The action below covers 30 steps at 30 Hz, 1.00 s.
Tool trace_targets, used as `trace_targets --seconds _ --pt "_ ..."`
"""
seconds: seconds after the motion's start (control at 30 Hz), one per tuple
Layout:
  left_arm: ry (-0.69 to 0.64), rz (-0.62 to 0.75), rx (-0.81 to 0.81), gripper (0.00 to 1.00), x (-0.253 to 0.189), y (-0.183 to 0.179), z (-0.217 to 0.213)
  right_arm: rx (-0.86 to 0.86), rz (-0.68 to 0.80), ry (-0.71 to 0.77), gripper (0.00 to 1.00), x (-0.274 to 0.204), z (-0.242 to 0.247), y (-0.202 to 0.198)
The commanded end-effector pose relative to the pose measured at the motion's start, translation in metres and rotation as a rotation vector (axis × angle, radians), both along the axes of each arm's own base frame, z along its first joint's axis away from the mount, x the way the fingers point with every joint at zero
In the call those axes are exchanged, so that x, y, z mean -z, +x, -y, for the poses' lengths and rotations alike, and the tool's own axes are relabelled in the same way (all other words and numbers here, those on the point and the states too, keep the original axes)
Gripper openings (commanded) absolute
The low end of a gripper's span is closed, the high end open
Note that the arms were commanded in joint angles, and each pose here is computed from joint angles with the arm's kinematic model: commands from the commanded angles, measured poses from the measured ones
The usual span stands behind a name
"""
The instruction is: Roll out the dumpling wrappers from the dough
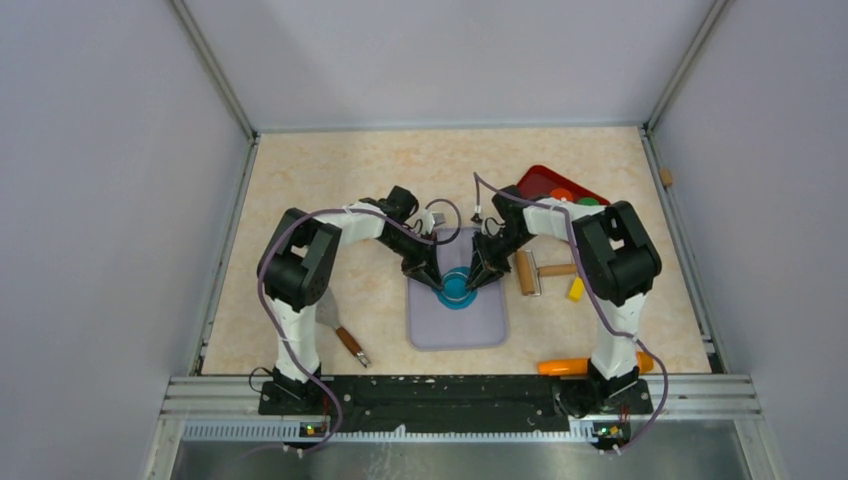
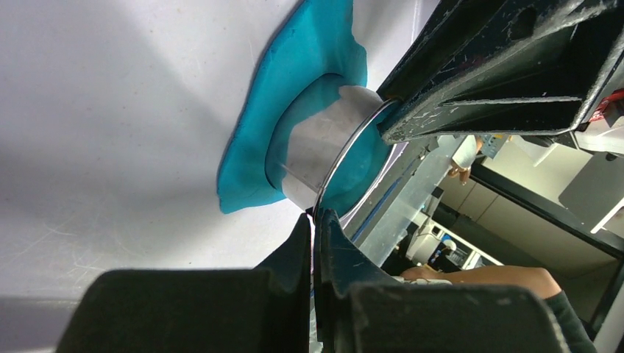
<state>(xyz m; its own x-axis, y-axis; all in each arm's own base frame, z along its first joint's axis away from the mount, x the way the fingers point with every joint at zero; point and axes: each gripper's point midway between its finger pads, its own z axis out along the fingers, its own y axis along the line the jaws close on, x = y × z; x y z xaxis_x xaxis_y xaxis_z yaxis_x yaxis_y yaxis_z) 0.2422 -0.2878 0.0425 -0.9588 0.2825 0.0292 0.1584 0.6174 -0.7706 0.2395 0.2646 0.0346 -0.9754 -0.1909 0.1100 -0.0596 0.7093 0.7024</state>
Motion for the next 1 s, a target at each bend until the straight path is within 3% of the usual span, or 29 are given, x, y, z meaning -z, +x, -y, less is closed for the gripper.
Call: trace_targets --seconds 0.0,0.17,0.33,0.5,0.7,0.97 --pt "0.35 0.21 0.121 0.0 0.098 -0.004 -0.038 -0.034 0.292 -0.138 0.0 0.057 -0.008 0.048" --pt "0.357 0.224 0.071 0.0 0.092 0.016 -0.044 -0.026 0.286 -0.128 0.0 0.055 -0.008 0.044" --pt "0.371 0.269 0.035 0.0 0.085 0.059 -0.043 -0.043 0.212 -0.095 0.0 0.056 -0.005 0.005" --pt "0.355 0.254 0.038 0.0 0.084 0.075 -0.034 -0.069 0.144 -0.092 0.0 0.062 -0.003 -0.023" --pt "0.349 0.233 0.032 0.0 0.084 0.061 -0.035 -0.052 0.228 -0.115 0.0 0.056 -0.009 0.008" --pt "0.331 0.208 0.095 0.0 0.078 0.013 -0.032 -0.029 0.326 -0.143 0.0 0.054 -0.014 0.067"
